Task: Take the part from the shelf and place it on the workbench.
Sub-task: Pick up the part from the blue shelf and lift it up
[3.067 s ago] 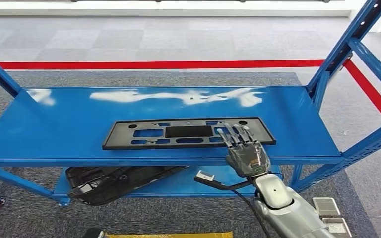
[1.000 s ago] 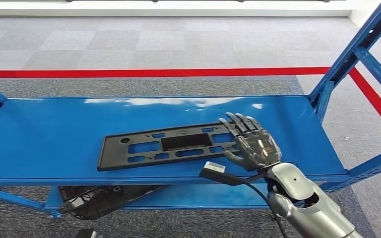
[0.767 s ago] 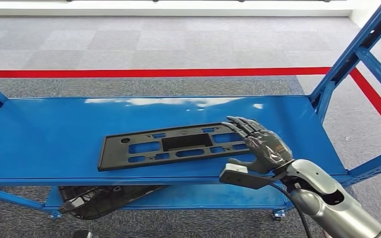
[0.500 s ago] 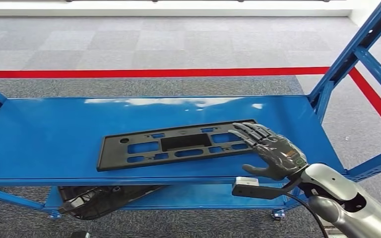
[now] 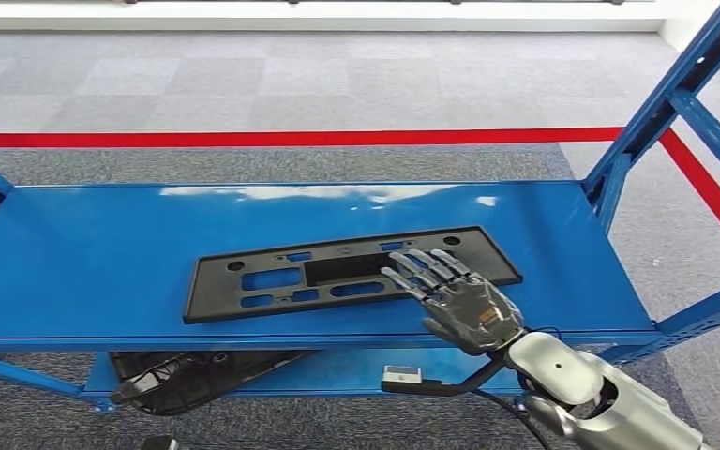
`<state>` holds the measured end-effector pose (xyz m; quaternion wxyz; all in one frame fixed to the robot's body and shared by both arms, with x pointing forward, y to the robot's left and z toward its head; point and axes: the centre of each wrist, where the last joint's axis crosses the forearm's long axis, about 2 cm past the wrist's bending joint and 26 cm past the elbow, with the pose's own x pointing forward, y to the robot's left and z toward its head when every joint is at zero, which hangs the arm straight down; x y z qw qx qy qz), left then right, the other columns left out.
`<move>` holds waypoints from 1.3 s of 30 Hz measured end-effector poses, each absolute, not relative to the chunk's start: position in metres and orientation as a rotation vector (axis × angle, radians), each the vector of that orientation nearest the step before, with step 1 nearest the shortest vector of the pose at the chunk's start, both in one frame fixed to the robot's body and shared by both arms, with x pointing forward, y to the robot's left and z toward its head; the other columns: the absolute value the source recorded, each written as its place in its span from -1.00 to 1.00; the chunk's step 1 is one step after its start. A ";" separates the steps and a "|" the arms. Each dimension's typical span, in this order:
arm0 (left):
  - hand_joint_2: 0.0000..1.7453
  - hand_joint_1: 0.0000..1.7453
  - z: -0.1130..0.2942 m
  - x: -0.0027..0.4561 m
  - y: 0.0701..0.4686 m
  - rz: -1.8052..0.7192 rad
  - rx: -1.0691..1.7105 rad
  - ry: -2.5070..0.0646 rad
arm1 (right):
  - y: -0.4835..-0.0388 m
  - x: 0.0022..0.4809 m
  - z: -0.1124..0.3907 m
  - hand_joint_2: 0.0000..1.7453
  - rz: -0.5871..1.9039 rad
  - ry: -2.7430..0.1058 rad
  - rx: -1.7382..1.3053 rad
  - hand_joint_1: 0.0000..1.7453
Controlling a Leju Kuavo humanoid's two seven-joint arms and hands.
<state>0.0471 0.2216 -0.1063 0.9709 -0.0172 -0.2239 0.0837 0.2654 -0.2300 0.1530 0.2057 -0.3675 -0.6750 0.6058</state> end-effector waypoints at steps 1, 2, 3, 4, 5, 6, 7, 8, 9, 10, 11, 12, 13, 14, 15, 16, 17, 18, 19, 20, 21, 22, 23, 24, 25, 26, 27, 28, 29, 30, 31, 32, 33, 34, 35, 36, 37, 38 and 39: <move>-1.00 -1.00 -0.106 0.047 0.221 0.160 -0.035 -0.451 | -0.225 0.265 0.151 1.00 1.680 -1.901 -1.057 -1.00; -1.00 -1.00 -0.106 0.048 0.221 0.150 -0.036 -0.449 | -0.220 0.265 0.148 1.00 1.670 -1.921 -1.092 -1.00; -1.00 -1.00 -0.106 0.048 0.221 0.141 -0.038 -0.448 | -0.214 0.264 0.145 1.00 1.658 -1.943 -1.126 -1.00; -1.00 -1.00 -0.106 0.048 0.220 0.132 -0.040 -0.447 | -0.208 0.264 0.143 1.00 1.648 -1.962 -1.156 -1.00; -1.00 -1.00 -0.106 0.048 0.220 0.123 -0.042 -0.446 | -0.203 0.263 0.141 1.00 1.641 -1.976 -1.180 -1.00; -1.00 -1.00 -0.106 0.048 0.219 0.114 -0.044 -0.445 | -0.198 0.263 0.139 1.00 1.635 -1.984 -1.198 -1.00; -1.00 -1.00 -0.106 0.048 0.219 0.106 -0.045 -0.444 | -0.193 0.263 0.137 1.00 1.631 -1.988 -1.211 -1.00; -1.00 -1.00 -0.106 0.048 0.218 0.099 -0.046 -0.444 | -0.189 0.264 0.135 1.00 1.628 -1.988 -1.219 -1.00; -1.00 -1.00 -0.106 0.049 0.218 0.093 -0.046 -0.443 | -0.185 0.265 0.134 1.00 1.625 -1.987 -1.225 -1.00; -1.00 -1.00 -0.106 0.049 0.217 0.087 -0.046 -0.443 | -0.181 0.267 0.133 1.00 1.624 -1.986 -1.231 -1.00; -1.00 -1.00 -0.105 0.049 0.217 0.082 -0.045 -0.442 | -0.178 0.268 0.132 1.00 1.622 -1.984 -1.236 -1.00; -1.00 -1.00 -0.105 0.049 0.217 0.077 -0.045 -0.442 | -0.176 0.269 0.132 1.00 1.622 -1.982 -1.239 -1.00; -1.00 -1.00 -0.105 0.049 0.217 0.074 -0.044 -0.441 | -0.173 0.270 0.131 1.00 1.623 -1.978 -1.244 -1.00; -1.00 -1.00 -0.105 0.049 0.217 0.071 -0.044 -0.440 | -0.171 0.272 0.130 1.00 1.625 -1.973 -1.247 -1.00; -1.00 -1.00 -0.105 0.049 0.217 0.067 -0.044 -0.439 | -0.169 0.273 0.129 1.00 1.627 -1.967 -1.251 -1.00; -1.00 -1.00 -0.105 0.049 0.217 0.064 -0.044 -0.438 | -0.167 0.274 0.128 1.00 1.629 -1.960 -1.255 -1.00; -1.00 -1.00 -0.105 0.049 0.217 0.060 -0.044 -0.438 | -0.166 0.276 0.127 1.00 1.630 -1.952 -1.258 -1.00; -1.00 -1.00 -0.105 0.050 0.217 0.056 -0.045 -0.438 | -0.165 0.277 0.126 1.00 1.632 -1.944 -1.258 -1.00; -1.00 -1.00 -0.105 0.050 0.217 0.051 -0.045 -0.438 | -0.164 0.279 0.125 1.00 1.636 -1.935 -1.258 -1.00; -1.00 -1.00 -0.105 0.050 0.216 0.047 -0.045 -0.439 | -0.164 0.280 0.123 1.00 1.640 -1.924 -1.257 -1.00; -1.00 -1.00 -0.105 0.050 0.216 0.043 -0.046 -0.440 | -0.164 0.281 0.121 1.00 1.644 -1.911 -1.257 -1.00; -1.00 -1.00 -0.105 0.050 0.216 0.041 -0.046 -0.441 | -0.164 0.282 0.119 1.00 1.647 -1.899 -1.257 -1.00; -1.00 -1.00 -0.105 0.050 0.216 0.038 -0.046 -0.443 | -0.165 0.284 0.116 1.00 1.650 -1.885 -1.257 -1.00; -1.00 -1.00 -0.105 0.050 0.216 0.037 -0.046 -0.446 | -0.166 0.285 0.114 1.00 1.652 -1.871 -1.258 -1.00; -1.00 -1.00 -0.105 0.050 0.216 0.037 -0.046 -0.448 | -0.167 0.286 0.111 1.00 1.654 -1.857 -1.258 -1.00; -1.00 -1.00 -0.105 0.050 0.216 0.036 -0.047 -0.450 | -0.168 0.288 0.108 1.00 1.655 -1.842 -1.258 -1.00; -1.00 -1.00 -0.105 0.050 0.217 0.035 -0.047 -0.451 | -0.170 0.289 0.106 1.00 1.658 -1.827 -1.259 -1.00; -1.00 -1.00 -0.105 0.050 0.217 0.034 -0.047 -0.452 | -0.172 0.290 0.103 1.00 1.661 -1.812 -1.259 -1.00; -1.00 -1.00 -0.105 0.050 0.217 0.032 -0.047 -0.454 | -0.173 0.291 0.101 1.00 1.664 -1.798 -1.259 -1.00; -1.00 -1.00 -0.105 0.050 0.216 0.031 -0.047 -0.455 | -0.175 0.292 0.100 1.00 1.664 -1.786 -1.261 -1.00; -1.00 -1.00 -0.105 0.051 0.216 0.029 -0.047 -0.456 | -0.176 0.294 0.099 1.00 1.663 -1.776 -1.264 -1.00; -1.00 -1.00 -0.105 0.051 0.216 0.028 -0.047 -0.458 | -0.178 0.296 0.098 1.00 1.661 -1.768 -1.269 -1.00; -1.00 -1.00 -0.105 0.051 0.216 0.026 -0.047 -0.459 | -0.179 0.298 0.097 1.00 1.659 -1.760 -1.274 -1.00; -1.00 -1.00 -0.105 0.051 0.216 0.025 -0.048 -0.460 | -0.181 0.300 0.096 1.00 1.656 -1.753 -1.280 -1.00; -1.00 -1.00 -0.105 0.051 0.216 0.023 -0.048 -0.461 | -0.183 0.301 0.095 1.00 1.653 -1.745 -1.288 -1.00; -1.00 -1.00 -0.105 0.051 0.216 0.021 -0.048 -0.462 | -0.185 0.302 0.094 1.00 1.649 -1.739 -1.295 -1.00; -1.00 -1.00 -0.105 0.051 0.216 0.019 -0.048 -0.463 | -0.187 0.304 0.093 1.00 1.646 -1.734 -1.303 -1.00; -1.00 -1.00 -0.105 0.051 0.216 0.018 -0.048 -0.464 | -0.188 0.305 0.092 1.00 1.643 -1.727 -1.310 -1.00; -1.00 -1.00 -0.105 0.051 0.216 0.017 -0.048 -0.464 | -0.190 0.307 0.091 1.00 1.639 -1.722 -1.315 -1.00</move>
